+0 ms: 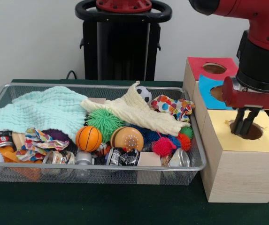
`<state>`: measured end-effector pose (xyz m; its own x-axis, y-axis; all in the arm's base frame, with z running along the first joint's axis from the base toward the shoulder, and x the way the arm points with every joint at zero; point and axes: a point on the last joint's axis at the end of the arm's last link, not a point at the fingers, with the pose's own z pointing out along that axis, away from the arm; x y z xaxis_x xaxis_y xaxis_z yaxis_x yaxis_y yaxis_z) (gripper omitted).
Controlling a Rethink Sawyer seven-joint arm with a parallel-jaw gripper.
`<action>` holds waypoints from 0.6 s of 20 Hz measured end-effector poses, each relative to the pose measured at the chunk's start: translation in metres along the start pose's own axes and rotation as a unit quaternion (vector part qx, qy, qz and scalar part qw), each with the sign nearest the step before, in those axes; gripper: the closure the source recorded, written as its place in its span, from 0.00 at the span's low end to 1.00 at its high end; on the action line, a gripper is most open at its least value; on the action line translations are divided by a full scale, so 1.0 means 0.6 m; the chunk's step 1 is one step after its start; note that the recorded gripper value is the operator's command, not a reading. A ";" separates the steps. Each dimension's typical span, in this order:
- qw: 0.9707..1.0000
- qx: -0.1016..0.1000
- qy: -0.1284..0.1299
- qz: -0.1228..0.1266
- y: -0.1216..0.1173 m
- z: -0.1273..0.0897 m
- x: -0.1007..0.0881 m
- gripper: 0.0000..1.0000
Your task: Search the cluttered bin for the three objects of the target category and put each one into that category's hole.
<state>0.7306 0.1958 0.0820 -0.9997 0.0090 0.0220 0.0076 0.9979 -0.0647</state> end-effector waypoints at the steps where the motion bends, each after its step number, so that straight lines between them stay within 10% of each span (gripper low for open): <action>1: 1.000 0.000 0.000 0.000 0.000 -0.002 0.001 1.00; 12: 1.000 -0.003 -0.006 0.005 -0.006 -0.042 0.008 1.00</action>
<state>0.7263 0.1939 0.1073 -0.9998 0.0177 0.0085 0.0172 0.9981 -0.0589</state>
